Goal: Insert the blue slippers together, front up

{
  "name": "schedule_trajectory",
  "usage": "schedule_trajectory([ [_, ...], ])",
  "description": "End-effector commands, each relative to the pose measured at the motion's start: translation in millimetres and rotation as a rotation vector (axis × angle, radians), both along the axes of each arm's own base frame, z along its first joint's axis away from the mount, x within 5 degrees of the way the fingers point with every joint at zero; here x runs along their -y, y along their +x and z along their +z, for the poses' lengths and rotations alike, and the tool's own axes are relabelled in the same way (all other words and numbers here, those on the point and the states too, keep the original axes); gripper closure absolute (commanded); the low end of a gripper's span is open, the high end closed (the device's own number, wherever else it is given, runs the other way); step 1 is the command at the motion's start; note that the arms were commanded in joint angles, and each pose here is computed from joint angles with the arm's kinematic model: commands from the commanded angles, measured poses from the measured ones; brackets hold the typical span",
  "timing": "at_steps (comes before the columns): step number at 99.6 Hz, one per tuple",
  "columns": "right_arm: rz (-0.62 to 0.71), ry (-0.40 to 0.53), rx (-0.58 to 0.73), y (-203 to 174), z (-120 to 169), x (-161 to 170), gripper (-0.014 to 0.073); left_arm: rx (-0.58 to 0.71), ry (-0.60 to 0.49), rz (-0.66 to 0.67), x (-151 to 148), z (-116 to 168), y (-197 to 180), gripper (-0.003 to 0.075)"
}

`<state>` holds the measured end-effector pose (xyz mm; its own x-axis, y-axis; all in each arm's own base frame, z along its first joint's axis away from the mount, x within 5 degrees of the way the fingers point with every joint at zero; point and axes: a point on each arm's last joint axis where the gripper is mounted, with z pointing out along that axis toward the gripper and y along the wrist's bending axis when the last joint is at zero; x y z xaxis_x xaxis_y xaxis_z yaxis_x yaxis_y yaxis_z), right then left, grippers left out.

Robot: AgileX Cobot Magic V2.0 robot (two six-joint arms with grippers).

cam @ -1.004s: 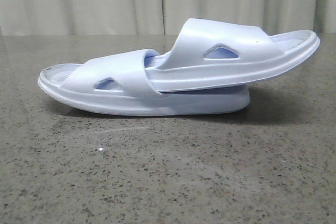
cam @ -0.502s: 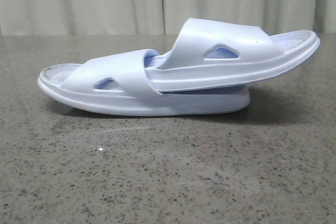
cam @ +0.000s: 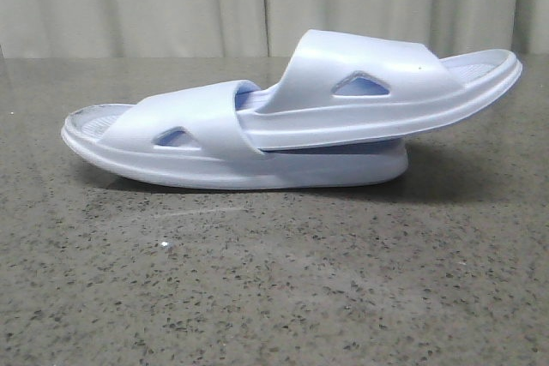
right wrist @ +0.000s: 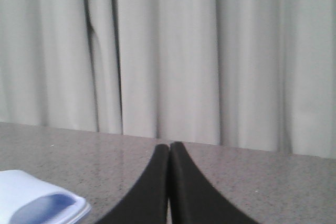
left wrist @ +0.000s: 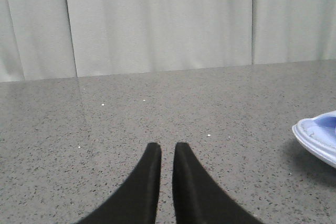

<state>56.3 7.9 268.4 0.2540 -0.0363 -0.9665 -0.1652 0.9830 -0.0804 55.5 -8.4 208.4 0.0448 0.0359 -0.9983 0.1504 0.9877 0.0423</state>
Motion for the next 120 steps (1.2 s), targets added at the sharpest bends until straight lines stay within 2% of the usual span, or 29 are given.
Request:
schedule_trajectory([
  [1,0.036,0.016,0.028,-2,10,-3,0.0702,0.094,-0.025,-0.007,0,5,-3,0.0704],
  [3,0.04,-0.006,0.023,-2,9,-4,0.0702,0.094,-0.025,-0.007,0,5,-3,0.0704],
  [10,0.041,0.002,-0.024,-1,5,-4,0.0702,0.094,-0.025,-0.007,0,5,-3,0.0704],
  [20,-0.007,0.083,-0.114,0,-2,-1,0.0702,0.094,-0.025,-0.007,0,5,-3,0.0704],
  [24,-0.04,0.088,-0.131,-1,-5,1,0.0702,0.094,-0.025,-0.007,0,5,-3,0.0704],
  [37,-0.104,0.06,-0.11,-5,-11,4,0.0702,0.094,-0.025,-0.007,0,5,-3,0.0704],
  [79,-0.1,0.081,-0.108,-2,-58,4,0.0702,0.094,-0.025,-0.007,0,5,-3,0.0704],
  [120,-0.102,0.078,-0.135,-2,-61,4,0.0702,0.094,-0.025,-0.007,0,5,-3,0.0704],
])
